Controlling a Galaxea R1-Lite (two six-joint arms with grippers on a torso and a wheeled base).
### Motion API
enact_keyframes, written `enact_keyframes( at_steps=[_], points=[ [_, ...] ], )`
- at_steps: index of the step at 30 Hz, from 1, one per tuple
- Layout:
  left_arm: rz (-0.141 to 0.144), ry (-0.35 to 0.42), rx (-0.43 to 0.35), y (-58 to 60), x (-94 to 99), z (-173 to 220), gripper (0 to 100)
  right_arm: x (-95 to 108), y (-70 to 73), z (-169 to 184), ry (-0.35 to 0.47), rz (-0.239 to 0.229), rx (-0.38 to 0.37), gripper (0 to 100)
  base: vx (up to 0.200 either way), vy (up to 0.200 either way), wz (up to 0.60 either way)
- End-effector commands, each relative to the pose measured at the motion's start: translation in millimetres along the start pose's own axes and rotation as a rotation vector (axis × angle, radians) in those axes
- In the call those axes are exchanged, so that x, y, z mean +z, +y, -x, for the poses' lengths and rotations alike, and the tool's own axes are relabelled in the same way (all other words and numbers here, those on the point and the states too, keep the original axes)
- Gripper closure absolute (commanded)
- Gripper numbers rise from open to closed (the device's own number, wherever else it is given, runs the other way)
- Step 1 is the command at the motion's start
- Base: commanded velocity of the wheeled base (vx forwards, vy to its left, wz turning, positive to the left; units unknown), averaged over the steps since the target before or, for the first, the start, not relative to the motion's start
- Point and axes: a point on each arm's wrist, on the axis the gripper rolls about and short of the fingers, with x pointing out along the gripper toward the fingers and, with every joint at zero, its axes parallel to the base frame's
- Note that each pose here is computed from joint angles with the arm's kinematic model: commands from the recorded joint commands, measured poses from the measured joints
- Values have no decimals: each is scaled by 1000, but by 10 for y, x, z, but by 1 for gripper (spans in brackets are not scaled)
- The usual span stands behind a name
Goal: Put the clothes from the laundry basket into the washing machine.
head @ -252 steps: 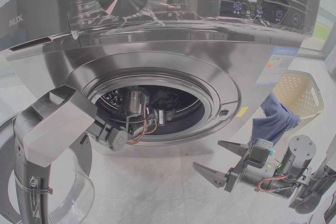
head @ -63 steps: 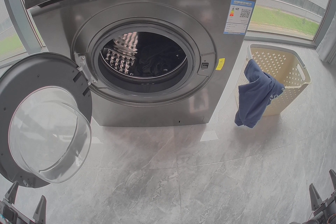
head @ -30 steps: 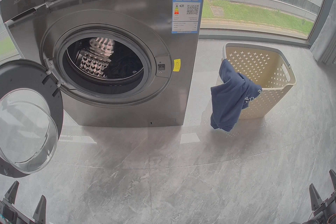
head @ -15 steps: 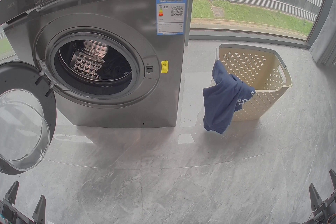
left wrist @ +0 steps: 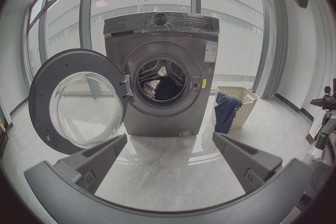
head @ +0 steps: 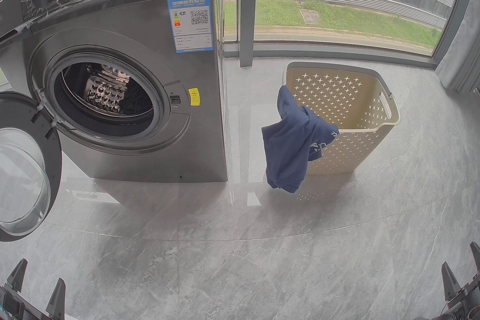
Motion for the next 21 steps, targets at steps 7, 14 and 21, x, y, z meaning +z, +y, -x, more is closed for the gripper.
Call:
enact_keyframes(
  at_steps=[7,14,21],
  points=[
    [8,3,3,1,-48,-2,0,-51,1,-10,15,0,0,0,0,-200,0],
    [8,3,6,2,-48,-2,0,-51,1,-9,13,0,0,0,0,-86,0],
    [8,3,4,2,-48,-2,0,-51,1,-10,15,0,0,0,143,0,0]
  ],
)
